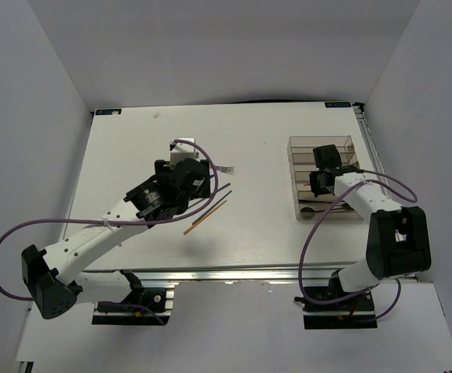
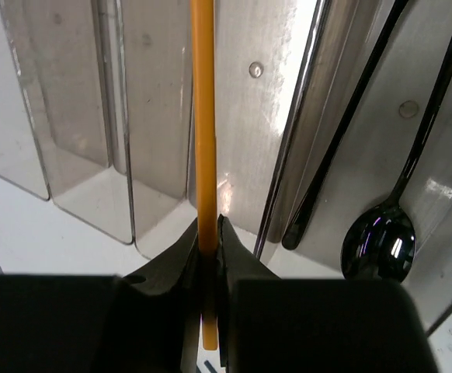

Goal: Sort the eating utensils into containers

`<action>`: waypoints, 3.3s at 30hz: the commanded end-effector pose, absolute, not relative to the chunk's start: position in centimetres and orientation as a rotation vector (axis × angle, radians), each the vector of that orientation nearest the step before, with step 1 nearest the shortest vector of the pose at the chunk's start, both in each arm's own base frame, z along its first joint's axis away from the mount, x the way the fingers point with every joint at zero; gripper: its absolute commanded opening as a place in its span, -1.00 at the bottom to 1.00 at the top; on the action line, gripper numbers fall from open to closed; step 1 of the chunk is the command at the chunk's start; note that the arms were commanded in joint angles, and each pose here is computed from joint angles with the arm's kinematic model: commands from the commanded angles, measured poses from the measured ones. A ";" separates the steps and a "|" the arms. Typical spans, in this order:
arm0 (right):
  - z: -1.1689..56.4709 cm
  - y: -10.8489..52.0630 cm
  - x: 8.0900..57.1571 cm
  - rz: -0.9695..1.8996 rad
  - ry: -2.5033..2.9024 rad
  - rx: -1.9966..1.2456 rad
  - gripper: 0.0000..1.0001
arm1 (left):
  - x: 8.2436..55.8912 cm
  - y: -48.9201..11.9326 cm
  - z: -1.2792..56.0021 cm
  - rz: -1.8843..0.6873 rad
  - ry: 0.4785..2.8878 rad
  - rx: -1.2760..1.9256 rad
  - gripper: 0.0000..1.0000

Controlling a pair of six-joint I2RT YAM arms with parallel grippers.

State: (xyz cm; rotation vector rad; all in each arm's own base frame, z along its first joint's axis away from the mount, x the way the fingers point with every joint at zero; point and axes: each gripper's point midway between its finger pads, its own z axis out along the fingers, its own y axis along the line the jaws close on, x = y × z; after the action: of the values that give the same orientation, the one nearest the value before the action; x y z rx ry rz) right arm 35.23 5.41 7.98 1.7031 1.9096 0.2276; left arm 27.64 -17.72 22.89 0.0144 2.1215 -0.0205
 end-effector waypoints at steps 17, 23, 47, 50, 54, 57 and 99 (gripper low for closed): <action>10.0 4.9 38.4 0.287 1.863 1.663 0.21 | 27.6 -17.2 21.4 -0.014 2.147 0.096 0.96; 17.1 6.5 41.2 0.479 1.864 1.355 0.47 | 26.9 -19.6 17.1 -0.089 2.243 0.245 0.97; 21.2 13.9 30.3 0.718 2.178 0.203 0.79 | 24.1 -19.4 3.1 -0.054 2.611 0.350 0.27; 21.3 14.0 30.0 0.725 2.178 0.199 0.79 | 23.7 -19.0 2.7 -0.059 2.622 0.334 0.27; 22.0 13.8 29.4 0.726 2.154 0.192 0.79 | 22.9 -18.5 1.4 -0.038 2.672 0.327 0.25; 22.8 13.6 29.1 0.728 2.132 0.189 0.79 | 22.6 -18.2 0.4 -0.015 2.705 0.323 0.16; 15.3 17.3 26.0 1.036 2.213 0.289 0.73 | 20.2 -38.8 11.0 -0.928 2.354 0.458 -1.00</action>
State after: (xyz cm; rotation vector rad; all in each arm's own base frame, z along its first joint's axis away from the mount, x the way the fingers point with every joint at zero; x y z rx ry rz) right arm 25.54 15.69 14.00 0.3297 2.2712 0.9314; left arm 20.22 -35.60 6.24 0.4446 2.4698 -0.7043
